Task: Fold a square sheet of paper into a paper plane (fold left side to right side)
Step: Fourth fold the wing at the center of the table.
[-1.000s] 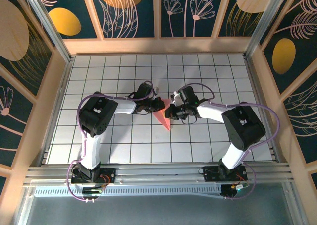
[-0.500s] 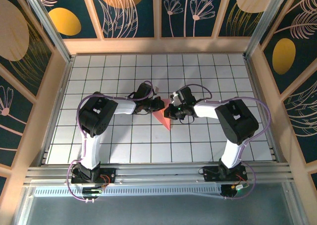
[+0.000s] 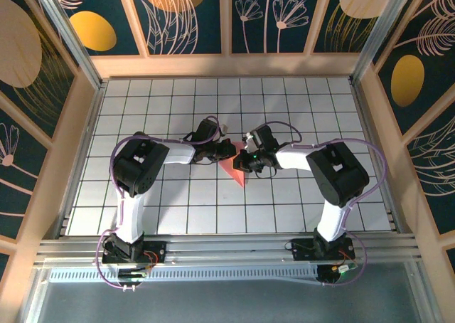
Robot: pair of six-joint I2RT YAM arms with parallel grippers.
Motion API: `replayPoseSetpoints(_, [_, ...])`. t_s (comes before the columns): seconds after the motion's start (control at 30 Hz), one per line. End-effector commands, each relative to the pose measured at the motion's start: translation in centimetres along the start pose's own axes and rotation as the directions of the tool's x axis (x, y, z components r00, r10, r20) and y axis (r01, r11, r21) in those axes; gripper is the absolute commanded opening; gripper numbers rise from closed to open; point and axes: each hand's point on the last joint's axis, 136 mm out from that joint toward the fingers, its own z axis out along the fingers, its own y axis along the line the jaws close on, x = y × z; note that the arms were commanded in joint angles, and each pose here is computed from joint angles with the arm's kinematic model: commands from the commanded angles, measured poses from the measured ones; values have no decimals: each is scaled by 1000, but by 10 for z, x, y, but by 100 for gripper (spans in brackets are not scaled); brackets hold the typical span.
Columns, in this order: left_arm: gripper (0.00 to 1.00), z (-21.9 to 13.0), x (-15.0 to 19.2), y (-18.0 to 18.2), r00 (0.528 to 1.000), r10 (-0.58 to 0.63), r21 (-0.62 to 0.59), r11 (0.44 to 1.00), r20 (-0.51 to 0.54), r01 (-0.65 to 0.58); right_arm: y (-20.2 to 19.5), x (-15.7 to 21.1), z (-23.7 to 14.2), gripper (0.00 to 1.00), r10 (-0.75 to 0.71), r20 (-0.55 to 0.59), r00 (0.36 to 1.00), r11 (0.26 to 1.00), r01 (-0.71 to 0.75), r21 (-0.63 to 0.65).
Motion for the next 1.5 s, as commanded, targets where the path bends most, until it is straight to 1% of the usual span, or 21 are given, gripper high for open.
replayPoseSetpoints(0.0, [0, 1, 12, 35, 998, -58, -114, 992, -17, 56, -5, -4, 6, 0, 2, 7, 1000, 999, -2, 35])
replayPoseSetpoints(0.13, [0, 1, 12, 35, 998, -55, -119, 992, -15, 53, -17, 2, 8, 0, 6, -11, 1000, 996, -5, 87])
replayPoseSetpoints(0.23, [0, 2, 12, 36, 998, -56, -120, 991, -16, 54, -23, 8, 8, 0, 16, -27, 1000, 995, -13, 101])
replayPoseSetpoints(0.8, [0, 5, 11, 41, 998, -62, -142, 988, -18, 58, -34, 49, -7, 0, 53, -87, 995, 993, -44, 108])
replayPoseSetpoints(1.23, [0, 4, 11, 40, 998, -58, -143, 988, -16, 55, -43, 64, -15, 0, 67, -102, 993, 990, -53, 134])
replayPoseSetpoints(1.47, [0, 1, 7, 30, 998, -56, -113, 992, -10, 55, -41, 72, -24, 0, 54, -126, 991, 990, -37, 134])
